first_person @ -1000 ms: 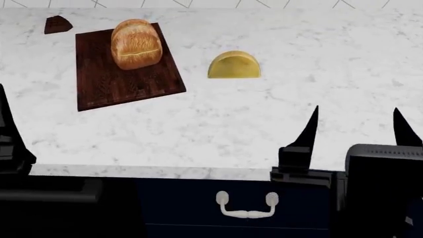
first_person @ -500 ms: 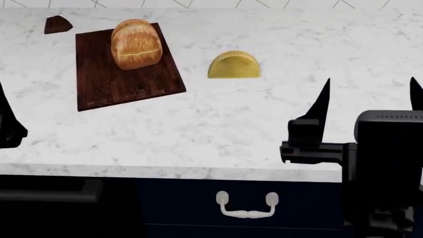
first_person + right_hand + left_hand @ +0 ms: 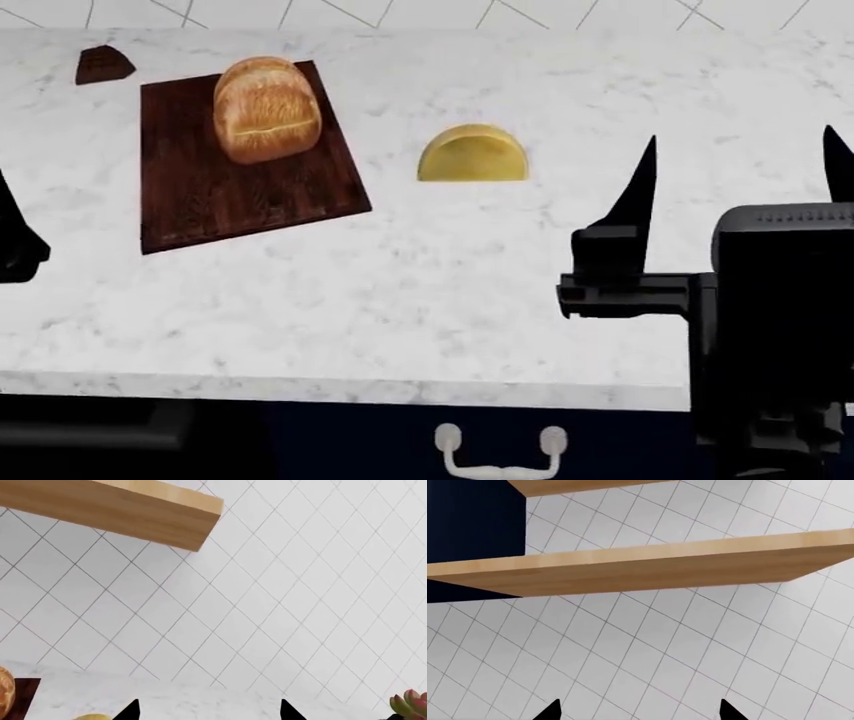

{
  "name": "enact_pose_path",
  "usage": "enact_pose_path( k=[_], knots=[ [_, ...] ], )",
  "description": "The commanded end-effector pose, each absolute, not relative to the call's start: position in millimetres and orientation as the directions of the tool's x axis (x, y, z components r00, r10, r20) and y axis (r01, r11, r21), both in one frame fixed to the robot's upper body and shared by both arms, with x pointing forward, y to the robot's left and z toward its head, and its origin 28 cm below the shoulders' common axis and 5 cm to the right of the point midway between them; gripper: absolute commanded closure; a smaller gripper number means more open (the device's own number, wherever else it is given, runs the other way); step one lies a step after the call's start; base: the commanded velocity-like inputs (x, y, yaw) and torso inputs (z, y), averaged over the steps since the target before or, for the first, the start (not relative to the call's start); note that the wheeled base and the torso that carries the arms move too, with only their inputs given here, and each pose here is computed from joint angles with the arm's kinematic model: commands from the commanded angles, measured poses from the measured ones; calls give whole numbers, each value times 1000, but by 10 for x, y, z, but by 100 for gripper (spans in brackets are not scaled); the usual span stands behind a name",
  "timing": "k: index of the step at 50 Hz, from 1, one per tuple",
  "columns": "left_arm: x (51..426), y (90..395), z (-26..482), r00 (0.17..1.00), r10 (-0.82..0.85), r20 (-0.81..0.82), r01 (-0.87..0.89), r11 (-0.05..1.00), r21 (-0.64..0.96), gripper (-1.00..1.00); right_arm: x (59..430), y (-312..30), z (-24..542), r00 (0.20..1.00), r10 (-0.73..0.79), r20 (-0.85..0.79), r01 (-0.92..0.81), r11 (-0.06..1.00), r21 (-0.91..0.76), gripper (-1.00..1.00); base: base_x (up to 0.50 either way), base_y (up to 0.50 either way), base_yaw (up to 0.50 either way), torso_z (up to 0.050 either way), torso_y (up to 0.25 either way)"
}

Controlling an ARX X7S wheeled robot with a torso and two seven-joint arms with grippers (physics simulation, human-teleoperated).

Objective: Pick up the wedge of cheese and place it on the slice of bread to prepare a simple cheese on bread dish.

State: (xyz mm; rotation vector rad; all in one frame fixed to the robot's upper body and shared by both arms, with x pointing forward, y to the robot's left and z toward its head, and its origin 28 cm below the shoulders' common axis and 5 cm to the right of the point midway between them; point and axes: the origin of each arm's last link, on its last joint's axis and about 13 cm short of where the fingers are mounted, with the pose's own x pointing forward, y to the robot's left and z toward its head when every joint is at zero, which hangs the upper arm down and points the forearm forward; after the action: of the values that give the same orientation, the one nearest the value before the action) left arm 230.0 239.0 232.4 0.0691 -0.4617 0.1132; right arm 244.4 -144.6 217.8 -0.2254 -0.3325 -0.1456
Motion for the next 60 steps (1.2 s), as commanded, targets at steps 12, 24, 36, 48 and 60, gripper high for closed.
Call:
enact_pose_path(
  k=[12, 24, 36, 48, 60],
  knots=[
    [2322, 2397, 2332, 893, 108, 436, -142, 989, 47, -100, 2423, -1459, 2196, 936, -94, 339, 173, 962, -210, -100, 318, 70, 0, 0, 0],
    [2325, 2402, 2315, 897, 114, 428, -151, 987, 54, -100, 2422, -1457, 2198, 938, -98, 333, 176, 961, -213, -100, 318, 168, 0, 0, 0],
    [2333, 2397, 2286, 899, 112, 423, -152, 986, 62, -100, 2417, -1488, 2141, 939, -109, 327, 181, 963, -200, -100, 311, 145, 0, 0, 0],
    [2329, 2398, 2283, 899, 115, 422, -153, 987, 57, -100, 2415, -1486, 2134, 940, -106, 325, 178, 964, -200, -100, 310, 0, 0, 0, 1],
    [2325, 2407, 2265, 899, 120, 420, -158, 986, 55, -100, 2400, -1498, 2114, 940, -109, 322, 180, 963, -200, -100, 311, 0, 0, 0, 0]
  ],
)
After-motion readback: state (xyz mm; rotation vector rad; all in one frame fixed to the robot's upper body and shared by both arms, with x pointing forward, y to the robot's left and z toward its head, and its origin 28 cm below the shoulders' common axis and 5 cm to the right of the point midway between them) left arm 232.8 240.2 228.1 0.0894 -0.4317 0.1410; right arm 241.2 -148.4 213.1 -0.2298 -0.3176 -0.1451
